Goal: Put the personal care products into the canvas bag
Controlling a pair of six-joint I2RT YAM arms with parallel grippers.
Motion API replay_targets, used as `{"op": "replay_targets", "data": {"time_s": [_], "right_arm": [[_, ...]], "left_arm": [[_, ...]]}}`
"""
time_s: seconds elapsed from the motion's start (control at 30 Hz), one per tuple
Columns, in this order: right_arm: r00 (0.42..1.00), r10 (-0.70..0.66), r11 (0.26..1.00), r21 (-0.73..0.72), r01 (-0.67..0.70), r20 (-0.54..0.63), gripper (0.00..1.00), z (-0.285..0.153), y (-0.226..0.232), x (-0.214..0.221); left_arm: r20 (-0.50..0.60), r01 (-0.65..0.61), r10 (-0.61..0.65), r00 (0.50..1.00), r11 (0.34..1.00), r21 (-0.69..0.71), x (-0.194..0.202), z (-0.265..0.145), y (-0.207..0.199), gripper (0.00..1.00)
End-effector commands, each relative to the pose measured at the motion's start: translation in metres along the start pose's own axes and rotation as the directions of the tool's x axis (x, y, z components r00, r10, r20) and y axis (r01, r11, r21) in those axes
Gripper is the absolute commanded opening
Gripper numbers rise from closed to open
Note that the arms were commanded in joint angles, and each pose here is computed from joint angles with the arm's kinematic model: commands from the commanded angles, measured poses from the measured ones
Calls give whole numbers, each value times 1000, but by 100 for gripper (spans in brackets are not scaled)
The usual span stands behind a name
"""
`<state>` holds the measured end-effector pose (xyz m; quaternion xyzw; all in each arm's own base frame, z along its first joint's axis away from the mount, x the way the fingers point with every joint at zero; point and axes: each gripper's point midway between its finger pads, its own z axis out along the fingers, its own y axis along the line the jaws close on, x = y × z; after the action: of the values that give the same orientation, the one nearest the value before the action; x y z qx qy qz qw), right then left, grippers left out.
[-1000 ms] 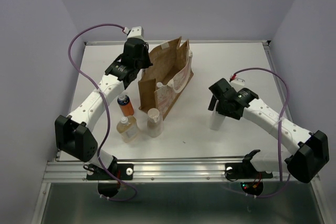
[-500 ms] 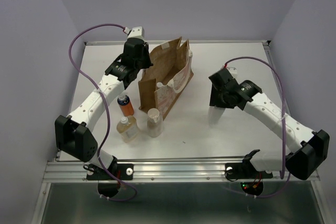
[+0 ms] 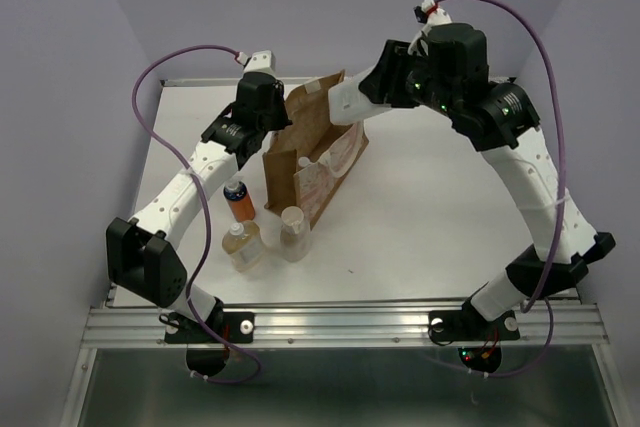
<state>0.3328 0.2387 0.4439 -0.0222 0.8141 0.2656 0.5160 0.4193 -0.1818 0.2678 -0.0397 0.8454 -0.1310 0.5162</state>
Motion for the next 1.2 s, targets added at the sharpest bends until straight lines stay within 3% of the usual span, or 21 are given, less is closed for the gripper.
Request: {"op": "replay_targets", "data": {"time_s": [0.0,0.37,0.6,0.93,1.03,1.17], "right_arm": [[991,70,983,-174,-50,110,1,14,43,-39],[984,175,984,-43,-175,-11,1,72,36,13],[990,68,996,62,-61,-123,1,92,14,53],[992,16,976,216,12,-126,1,132,-10,64],[989,1,973,227,33,-147,1,140,-13,70],[959,-169,970,132,202,-228,1,147,-11,83]], "left_arm": [[11,9,-9,1000,1000,-8,-5,1,-2,0],[26,24,-23,999,1000,-20,-10,-1,0,0],[31,22,-22,999,1000,-12,-10,0,-1,0],[25,16,-15,1000,1000,-20,-9,2,0,0],[26,10,-9,1000,1000,-20,-10,2,-1,0],[25,-4,5,1000,1000,-24,-12,5,-1,0]]}}
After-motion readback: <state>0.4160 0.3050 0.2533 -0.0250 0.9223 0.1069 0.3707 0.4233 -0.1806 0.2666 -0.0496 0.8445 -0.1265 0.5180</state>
